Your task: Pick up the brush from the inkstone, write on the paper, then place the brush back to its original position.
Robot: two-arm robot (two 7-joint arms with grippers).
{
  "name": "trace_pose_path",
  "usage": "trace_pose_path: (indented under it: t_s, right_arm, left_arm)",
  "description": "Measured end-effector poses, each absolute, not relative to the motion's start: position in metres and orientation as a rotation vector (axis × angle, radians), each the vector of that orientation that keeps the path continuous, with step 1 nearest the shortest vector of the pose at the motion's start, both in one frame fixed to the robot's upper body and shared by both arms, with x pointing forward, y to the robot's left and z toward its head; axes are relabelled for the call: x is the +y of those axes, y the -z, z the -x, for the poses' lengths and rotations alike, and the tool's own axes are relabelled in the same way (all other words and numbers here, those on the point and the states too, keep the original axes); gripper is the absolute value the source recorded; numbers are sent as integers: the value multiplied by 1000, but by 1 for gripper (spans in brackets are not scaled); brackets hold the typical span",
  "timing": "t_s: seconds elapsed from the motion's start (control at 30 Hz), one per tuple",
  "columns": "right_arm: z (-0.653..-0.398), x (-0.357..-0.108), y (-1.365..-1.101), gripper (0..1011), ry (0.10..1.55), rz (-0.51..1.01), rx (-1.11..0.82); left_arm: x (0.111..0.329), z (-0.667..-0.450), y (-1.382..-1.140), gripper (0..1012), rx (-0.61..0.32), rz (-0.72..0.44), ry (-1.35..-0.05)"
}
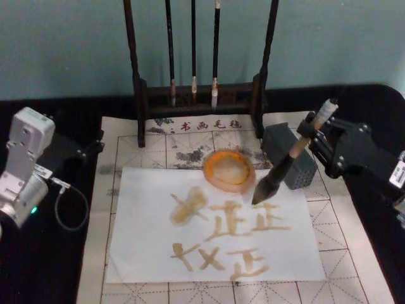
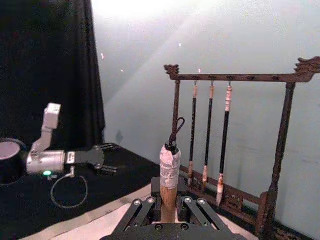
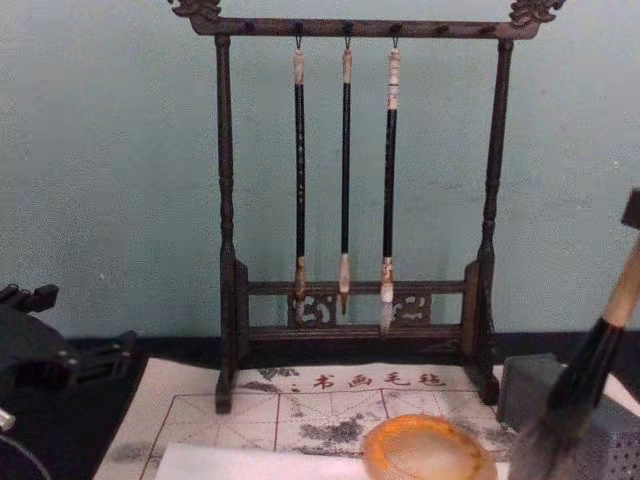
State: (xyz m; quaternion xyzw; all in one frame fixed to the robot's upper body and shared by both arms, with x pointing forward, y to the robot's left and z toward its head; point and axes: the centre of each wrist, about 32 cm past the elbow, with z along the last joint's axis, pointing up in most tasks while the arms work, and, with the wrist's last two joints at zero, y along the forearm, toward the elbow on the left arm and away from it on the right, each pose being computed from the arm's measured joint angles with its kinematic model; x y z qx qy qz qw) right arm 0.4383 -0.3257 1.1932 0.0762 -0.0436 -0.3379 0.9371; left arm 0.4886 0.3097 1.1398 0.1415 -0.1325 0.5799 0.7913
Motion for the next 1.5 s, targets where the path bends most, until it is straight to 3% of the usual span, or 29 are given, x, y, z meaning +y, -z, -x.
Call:
trace_pose_path:
  t_s: [0.63,1.5]
  right_arm:
    - [-410,-343,-1193,185,648,-112,-124]
    - [-398,-344,-1183,185,614,-82,-89]
  left_arm:
    - [310,-489,-1140,1001,-285,-304,-1248]
    - [310,-489,-1140,1001,-285,-304,-1248]
